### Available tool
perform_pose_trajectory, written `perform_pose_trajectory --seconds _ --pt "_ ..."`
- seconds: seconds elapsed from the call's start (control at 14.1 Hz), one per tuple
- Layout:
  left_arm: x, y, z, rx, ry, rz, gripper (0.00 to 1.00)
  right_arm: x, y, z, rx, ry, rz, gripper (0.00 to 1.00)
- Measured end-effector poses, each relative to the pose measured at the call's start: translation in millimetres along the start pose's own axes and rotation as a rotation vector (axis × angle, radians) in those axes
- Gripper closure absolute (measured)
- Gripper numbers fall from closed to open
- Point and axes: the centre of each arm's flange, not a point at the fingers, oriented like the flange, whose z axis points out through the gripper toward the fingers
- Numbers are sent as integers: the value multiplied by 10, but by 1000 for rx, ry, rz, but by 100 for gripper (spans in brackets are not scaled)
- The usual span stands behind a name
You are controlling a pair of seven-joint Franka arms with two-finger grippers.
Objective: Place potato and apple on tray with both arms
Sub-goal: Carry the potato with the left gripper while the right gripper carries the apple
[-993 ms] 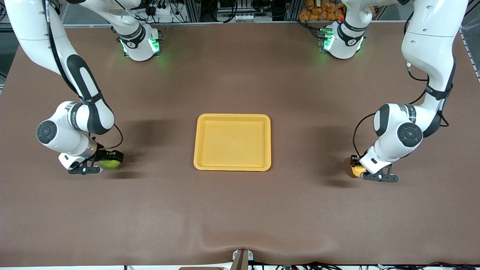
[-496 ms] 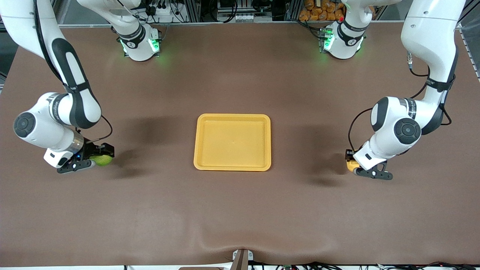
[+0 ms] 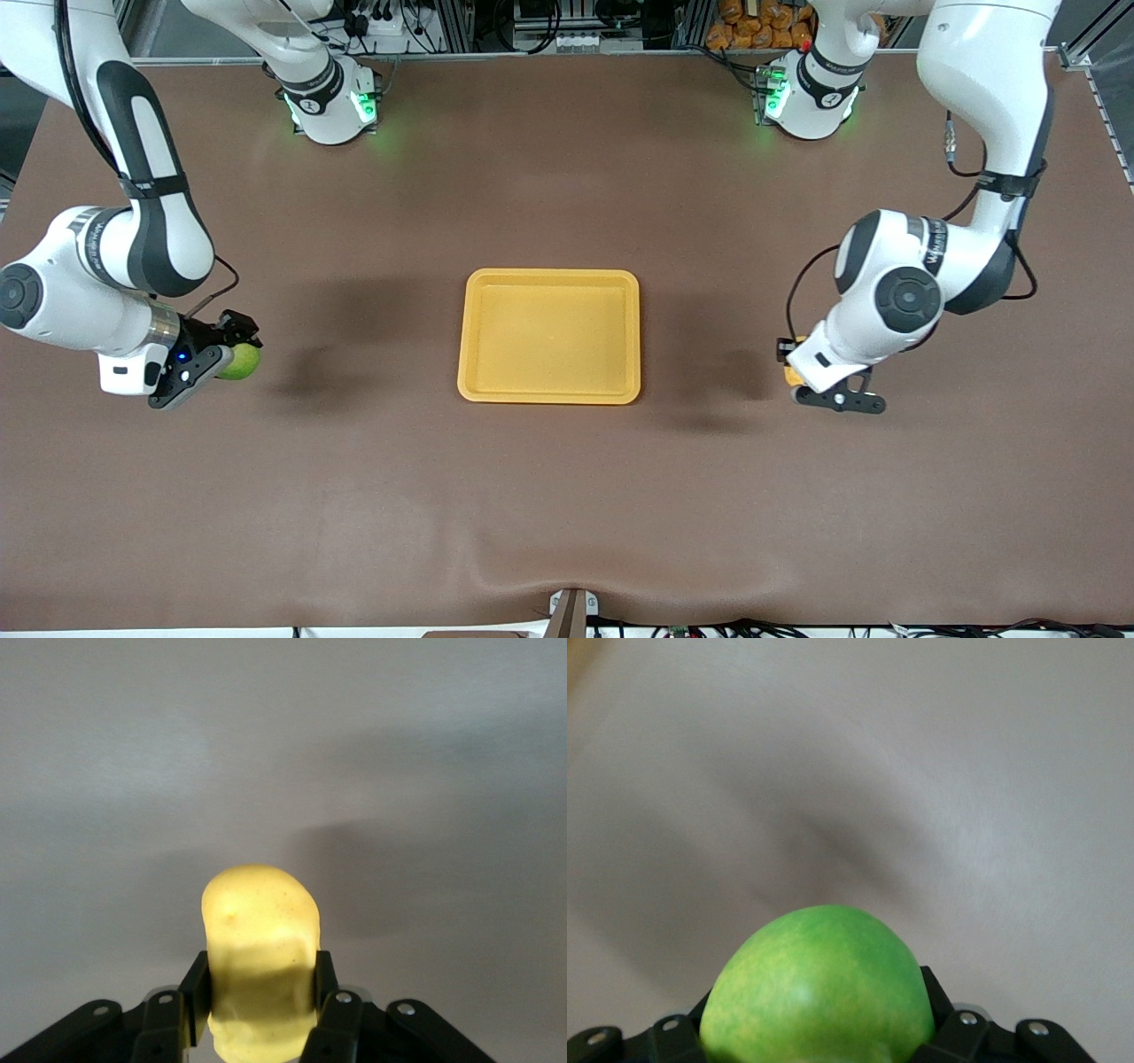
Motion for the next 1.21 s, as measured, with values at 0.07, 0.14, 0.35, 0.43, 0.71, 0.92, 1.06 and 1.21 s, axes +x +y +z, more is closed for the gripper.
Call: perform_pose_trajectory --seconds 0.07,0.14,0.35,0.43,0.71,0.92,1.06,1.21 --pt "-10 130 -40 3 -5 -10 51 61 7 -82 -11 9 -70 19" --pt "-20 249 -81 7 -9 -21 51 125 15 -172 -26 20 -143 19" --pt "-68 613 -187 15 -13 -64 51 283 -21 -319 -51 33 -313 19" --pt "-97 742 -207 17 -14 -78 51 329 -45 -333 -56 34 -365 19" --pt "-243 1298 -271 20 -1 -144 51 488 -61 -366 -75 36 -543 19" --pt "-349 1771 -336 14 18 -202 51 524 -48 -342 -76 34 -576 19" --pt "-414 2057 -295 13 19 -227 51 579 -94 -325 -73 32 -595 19" --pt "-445 2244 -214 14 14 -244 51 698 -218 -291 -64 28 -622 19"
